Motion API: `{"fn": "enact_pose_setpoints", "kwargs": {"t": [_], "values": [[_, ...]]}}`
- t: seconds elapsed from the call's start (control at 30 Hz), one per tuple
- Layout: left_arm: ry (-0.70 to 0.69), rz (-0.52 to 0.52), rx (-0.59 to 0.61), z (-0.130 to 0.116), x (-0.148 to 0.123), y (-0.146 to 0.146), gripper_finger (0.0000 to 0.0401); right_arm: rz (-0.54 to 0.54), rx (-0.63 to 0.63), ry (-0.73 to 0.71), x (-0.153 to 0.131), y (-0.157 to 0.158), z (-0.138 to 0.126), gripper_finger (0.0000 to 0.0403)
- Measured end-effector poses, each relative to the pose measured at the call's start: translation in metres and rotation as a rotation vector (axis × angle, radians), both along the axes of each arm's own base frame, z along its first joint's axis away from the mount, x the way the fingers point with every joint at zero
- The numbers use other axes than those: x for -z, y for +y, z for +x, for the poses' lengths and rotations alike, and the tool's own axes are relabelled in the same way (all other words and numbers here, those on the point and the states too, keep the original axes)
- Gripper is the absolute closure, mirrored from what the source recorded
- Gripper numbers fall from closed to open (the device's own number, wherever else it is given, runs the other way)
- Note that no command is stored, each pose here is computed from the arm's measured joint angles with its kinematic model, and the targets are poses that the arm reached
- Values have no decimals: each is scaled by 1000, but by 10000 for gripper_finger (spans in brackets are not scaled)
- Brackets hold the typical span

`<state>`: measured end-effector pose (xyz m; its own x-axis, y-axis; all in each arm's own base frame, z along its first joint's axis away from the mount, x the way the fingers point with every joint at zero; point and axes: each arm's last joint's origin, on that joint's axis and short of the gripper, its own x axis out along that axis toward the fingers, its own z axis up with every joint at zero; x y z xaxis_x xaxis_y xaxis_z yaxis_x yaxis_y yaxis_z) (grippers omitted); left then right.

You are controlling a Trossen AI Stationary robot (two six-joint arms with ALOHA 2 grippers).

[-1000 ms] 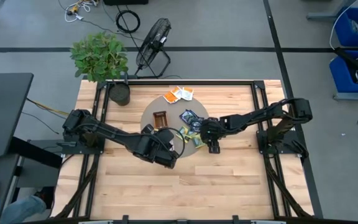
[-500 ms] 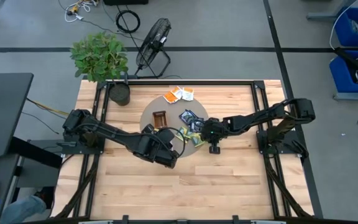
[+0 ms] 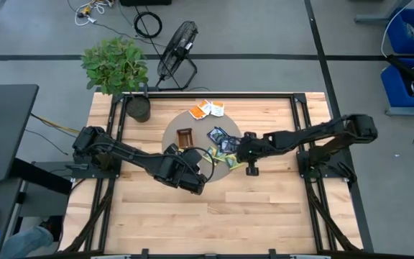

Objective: Pick & Place Tea
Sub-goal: Put the yellow tea bag into the middle section of the wooden organizer

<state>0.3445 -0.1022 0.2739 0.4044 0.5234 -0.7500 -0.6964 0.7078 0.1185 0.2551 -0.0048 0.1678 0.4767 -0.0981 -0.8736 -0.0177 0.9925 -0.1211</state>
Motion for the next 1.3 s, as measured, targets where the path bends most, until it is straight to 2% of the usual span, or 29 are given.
{"fn": "enact_pose_setpoints", "kwargs": {"t": [0.07, 0.13, 0.23, 0.33, 0.6, 0.73, 0.83, 1.0, 1.17, 1.3], "values": [[-1, 0, 0, 0, 0, 0, 305, 6, -3, -47, -13, 2, -1, 402], [-2, 0, 0, 0, 0, 0, 305, 59, 5, -78, -21, 3, -3, 401], [-3, -1, 0, 0, 0, 0, 305, 141, -23, -34, -19, 7, -8, 381], [-2, -1, 0, 0, 0, 0, 305, 140, -41, -41, -15, 12, -5, 329], [-1, 1, 3, 0, 0, 0, 305, 75, -61, -57, 7, 13, -1, 145], [0, 1, 3, 0, 0, 0, 305, 43, -54, -37, 20, 12, 2, 95], [0, 1, 3, 0, 0, 0, 305, 15, -61, -7, 31, 11, 2, 85], [-4, -1, 3, 0, 0, 0, 305, 16, -61, 12, 44, 10, 2, 94], [-6, -1, 3, 1, 0, 0, 305, 34, -58, 26, 49, 10, 0, 123], [-15, -4, 3, 1, 0, -1, 305, 50, -61, 37, 50, 8, -1, 163]]}}
